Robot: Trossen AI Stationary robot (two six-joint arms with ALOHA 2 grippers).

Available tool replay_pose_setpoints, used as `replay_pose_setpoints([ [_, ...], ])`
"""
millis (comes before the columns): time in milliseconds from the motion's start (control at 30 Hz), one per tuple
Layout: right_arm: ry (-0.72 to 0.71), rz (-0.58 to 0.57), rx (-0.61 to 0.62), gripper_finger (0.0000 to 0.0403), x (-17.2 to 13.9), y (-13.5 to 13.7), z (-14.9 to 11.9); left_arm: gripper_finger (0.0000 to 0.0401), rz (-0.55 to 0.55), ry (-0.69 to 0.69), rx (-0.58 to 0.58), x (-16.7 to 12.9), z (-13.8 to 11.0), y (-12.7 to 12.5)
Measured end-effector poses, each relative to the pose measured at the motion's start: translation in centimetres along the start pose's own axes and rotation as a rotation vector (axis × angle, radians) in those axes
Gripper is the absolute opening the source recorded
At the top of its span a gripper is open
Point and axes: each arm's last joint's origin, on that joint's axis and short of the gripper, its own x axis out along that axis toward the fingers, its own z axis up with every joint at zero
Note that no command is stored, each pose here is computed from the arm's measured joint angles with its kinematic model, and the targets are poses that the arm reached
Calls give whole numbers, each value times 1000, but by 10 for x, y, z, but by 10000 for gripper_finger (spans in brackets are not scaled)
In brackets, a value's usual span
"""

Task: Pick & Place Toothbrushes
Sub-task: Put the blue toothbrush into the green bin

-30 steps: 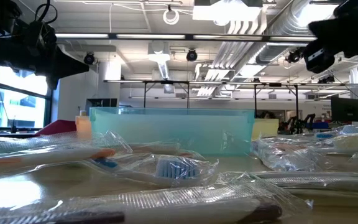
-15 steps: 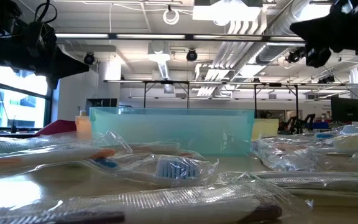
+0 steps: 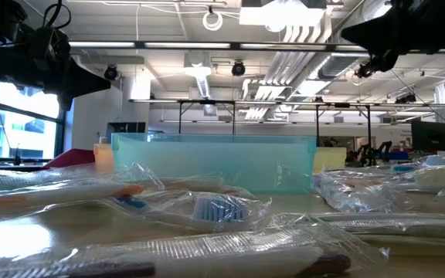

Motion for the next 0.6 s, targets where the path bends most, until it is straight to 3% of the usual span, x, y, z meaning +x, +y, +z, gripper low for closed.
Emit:
replay_pose_setpoints([
  [167,75,-64,-6,2,13,-1,-10,0,0,0,0,0,0,0],
  [600,107,-154,197,2,26,-1,-20,0,0,-1,0,0,0,0],
])
